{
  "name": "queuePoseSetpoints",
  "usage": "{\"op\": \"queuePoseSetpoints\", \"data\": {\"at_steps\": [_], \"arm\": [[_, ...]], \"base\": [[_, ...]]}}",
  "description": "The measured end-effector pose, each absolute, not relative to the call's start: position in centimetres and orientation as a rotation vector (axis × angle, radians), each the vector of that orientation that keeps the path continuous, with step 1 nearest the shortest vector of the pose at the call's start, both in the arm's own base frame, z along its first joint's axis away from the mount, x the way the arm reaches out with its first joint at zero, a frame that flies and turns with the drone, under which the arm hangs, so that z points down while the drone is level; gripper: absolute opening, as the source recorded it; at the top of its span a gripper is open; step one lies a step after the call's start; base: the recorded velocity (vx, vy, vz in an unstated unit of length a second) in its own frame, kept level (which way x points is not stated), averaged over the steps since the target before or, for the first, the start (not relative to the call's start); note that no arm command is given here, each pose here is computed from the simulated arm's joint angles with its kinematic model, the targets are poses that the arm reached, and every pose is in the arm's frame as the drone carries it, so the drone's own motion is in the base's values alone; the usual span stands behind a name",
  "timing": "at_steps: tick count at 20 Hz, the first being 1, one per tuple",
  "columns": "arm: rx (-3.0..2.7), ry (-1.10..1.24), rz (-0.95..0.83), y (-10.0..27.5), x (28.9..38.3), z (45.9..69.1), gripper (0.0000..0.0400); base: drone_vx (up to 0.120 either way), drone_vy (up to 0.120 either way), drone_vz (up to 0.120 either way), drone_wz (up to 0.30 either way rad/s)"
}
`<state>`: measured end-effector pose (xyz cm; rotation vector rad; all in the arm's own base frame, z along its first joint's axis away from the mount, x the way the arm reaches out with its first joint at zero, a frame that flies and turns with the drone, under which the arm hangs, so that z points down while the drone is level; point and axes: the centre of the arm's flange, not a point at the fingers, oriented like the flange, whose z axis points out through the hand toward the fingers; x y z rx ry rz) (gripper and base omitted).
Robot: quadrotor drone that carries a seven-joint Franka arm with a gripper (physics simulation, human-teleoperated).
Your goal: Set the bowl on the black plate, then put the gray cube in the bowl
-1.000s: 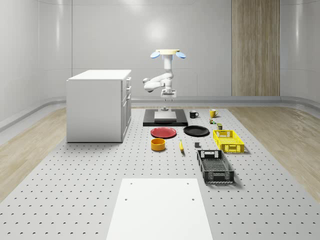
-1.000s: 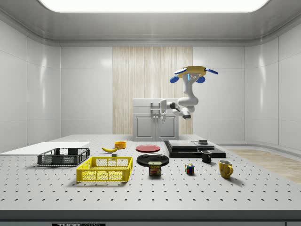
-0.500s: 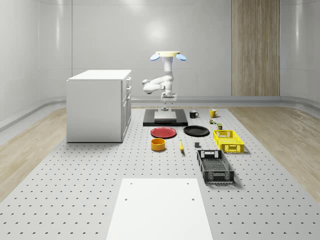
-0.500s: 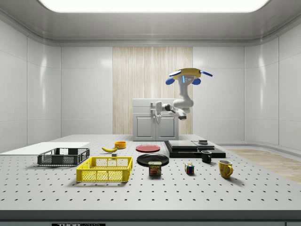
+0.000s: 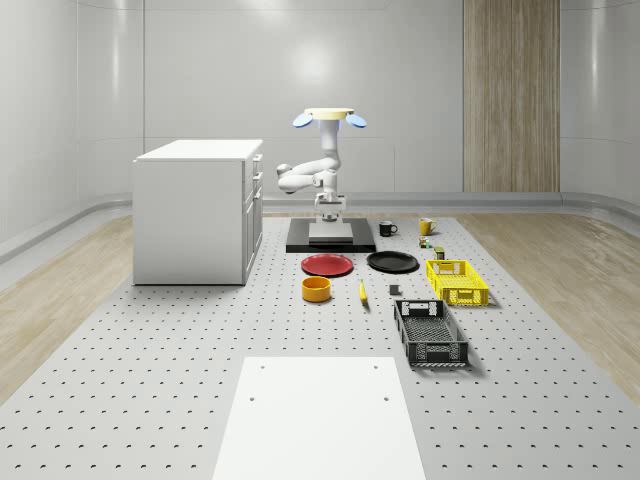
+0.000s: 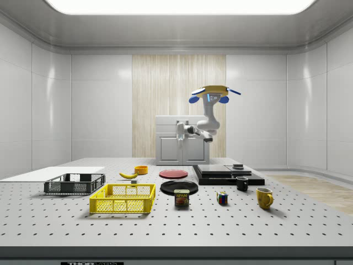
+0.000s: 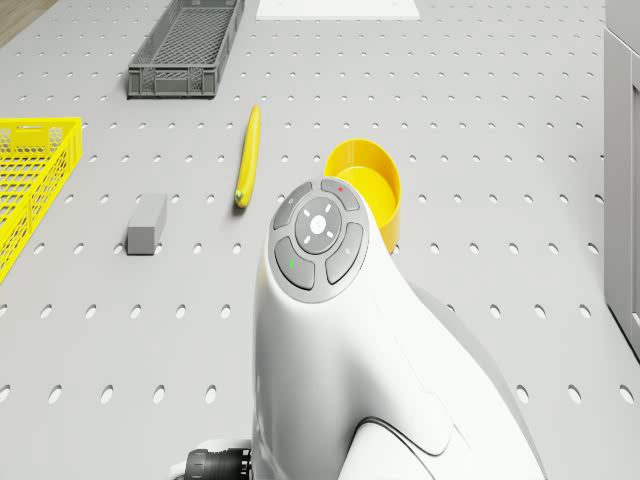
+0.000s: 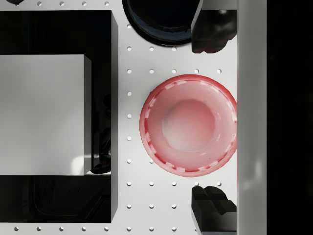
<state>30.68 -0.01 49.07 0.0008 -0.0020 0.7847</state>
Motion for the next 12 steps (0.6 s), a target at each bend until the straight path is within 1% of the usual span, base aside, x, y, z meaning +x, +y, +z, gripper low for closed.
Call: {"op": "queuePoseSetpoints", "data": {"at_steps": [12], "arm": [[0.001,-0.002,0.785,-0.01,30.68,49.07,0.0400]], "base": [[0.120,0.000,0.000,0.000]]}}
